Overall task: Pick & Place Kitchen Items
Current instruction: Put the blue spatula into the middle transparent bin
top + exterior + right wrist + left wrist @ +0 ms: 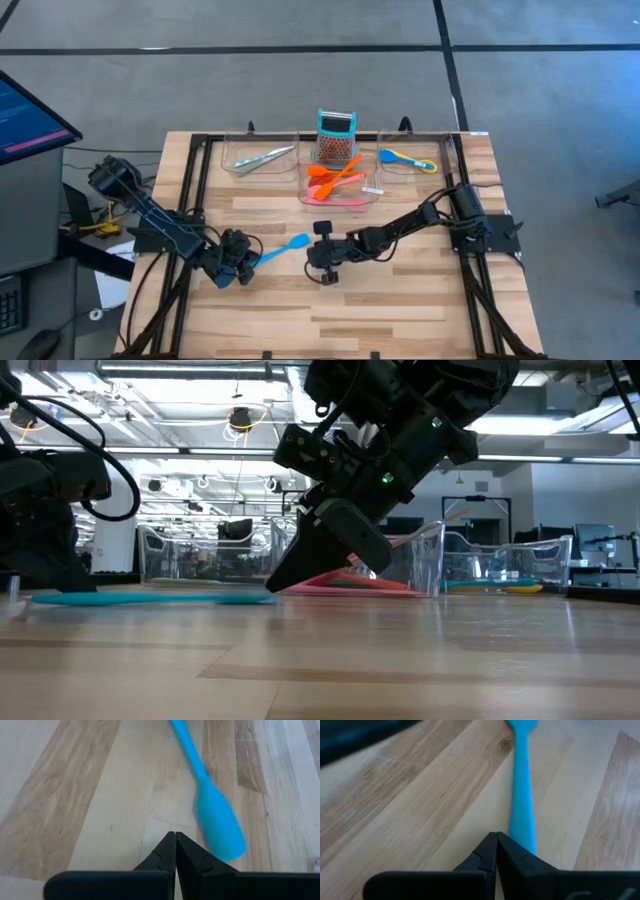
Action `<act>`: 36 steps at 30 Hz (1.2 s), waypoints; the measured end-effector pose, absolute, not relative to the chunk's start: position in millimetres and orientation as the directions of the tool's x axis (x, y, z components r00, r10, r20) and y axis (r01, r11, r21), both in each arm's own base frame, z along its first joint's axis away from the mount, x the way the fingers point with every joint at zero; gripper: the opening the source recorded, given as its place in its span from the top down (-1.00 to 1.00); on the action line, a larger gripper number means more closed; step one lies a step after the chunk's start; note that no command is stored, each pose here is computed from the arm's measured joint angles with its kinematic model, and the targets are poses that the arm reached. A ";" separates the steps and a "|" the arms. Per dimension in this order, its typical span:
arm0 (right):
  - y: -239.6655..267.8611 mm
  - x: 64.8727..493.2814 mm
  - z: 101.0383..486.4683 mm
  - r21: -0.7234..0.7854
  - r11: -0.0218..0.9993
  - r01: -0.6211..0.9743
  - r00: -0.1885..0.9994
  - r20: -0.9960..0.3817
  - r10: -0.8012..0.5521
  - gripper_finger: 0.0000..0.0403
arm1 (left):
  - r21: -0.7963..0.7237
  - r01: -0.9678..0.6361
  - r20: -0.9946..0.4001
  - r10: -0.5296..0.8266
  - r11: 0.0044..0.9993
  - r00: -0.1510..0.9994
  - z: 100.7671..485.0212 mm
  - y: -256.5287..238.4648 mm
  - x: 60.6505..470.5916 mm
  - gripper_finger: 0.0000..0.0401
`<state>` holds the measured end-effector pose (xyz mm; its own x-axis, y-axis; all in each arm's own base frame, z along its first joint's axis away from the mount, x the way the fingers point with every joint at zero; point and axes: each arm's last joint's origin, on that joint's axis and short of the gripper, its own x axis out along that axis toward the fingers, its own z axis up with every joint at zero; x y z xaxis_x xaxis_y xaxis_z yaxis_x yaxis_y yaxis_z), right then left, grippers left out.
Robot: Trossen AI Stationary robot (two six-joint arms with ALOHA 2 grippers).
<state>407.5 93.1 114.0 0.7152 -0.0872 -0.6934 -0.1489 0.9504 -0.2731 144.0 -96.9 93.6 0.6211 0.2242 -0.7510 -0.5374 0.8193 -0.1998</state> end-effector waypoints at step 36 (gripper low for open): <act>92.3 408.7 114.9 -0.274 0.951 -0.141 0.725 -0.683 -0.089 1.00 | -0.279 -0.480 -0.731 0.140 0.832 0.668 108.7 -98.7 144.2 0.99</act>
